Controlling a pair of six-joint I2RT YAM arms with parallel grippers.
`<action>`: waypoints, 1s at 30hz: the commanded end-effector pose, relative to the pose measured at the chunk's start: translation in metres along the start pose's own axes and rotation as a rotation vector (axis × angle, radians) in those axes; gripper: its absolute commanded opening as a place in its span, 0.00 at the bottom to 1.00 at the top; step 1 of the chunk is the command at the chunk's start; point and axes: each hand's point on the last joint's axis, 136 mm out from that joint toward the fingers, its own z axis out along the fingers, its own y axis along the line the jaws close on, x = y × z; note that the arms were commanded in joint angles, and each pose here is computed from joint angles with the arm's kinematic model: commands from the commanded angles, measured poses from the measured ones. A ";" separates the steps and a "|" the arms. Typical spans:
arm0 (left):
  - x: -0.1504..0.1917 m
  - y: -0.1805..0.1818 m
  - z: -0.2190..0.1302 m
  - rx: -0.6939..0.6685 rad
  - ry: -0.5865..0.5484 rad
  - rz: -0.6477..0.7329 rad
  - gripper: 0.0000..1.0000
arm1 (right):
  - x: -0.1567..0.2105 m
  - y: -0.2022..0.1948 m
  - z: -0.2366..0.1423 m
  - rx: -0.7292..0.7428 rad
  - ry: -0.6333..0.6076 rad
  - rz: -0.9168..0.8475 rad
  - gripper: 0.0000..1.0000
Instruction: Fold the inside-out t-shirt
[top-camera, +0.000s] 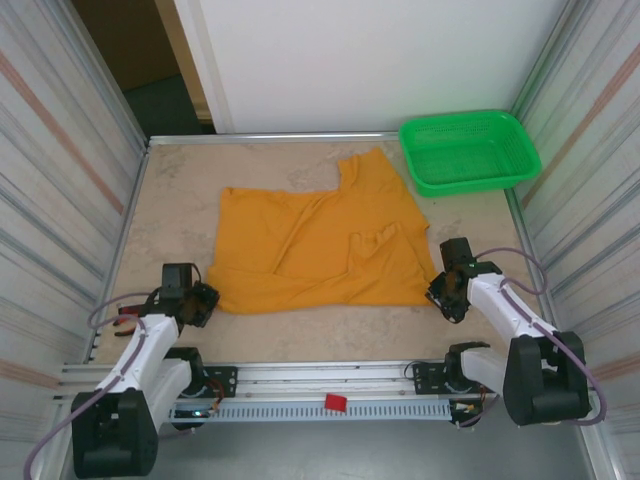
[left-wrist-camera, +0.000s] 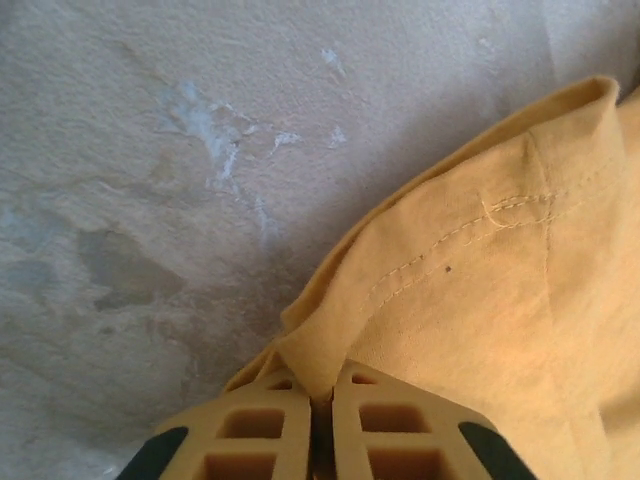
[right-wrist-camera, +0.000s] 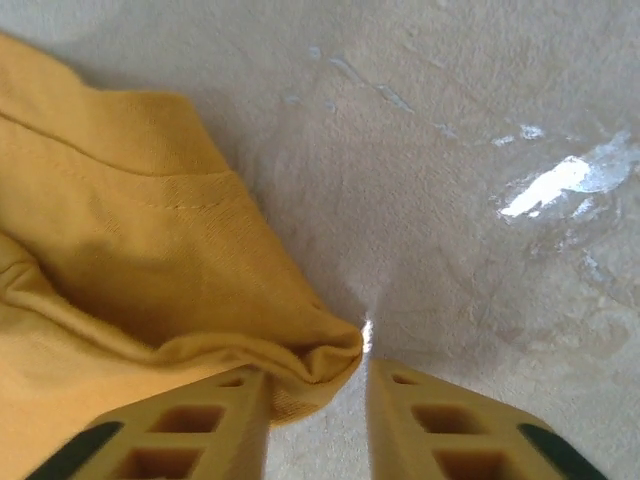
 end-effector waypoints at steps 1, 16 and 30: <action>-0.001 0.013 0.005 -0.049 -0.019 0.008 0.00 | -0.005 -0.003 0.000 -0.006 -0.018 0.038 0.07; -0.013 0.035 -0.031 -0.111 -0.142 -0.052 0.00 | -0.003 -0.044 -0.021 -0.023 -0.075 0.245 0.00; -0.064 -0.036 -0.096 0.011 -0.340 0.175 0.43 | -0.058 0.054 -0.137 -0.334 -0.275 -0.041 0.50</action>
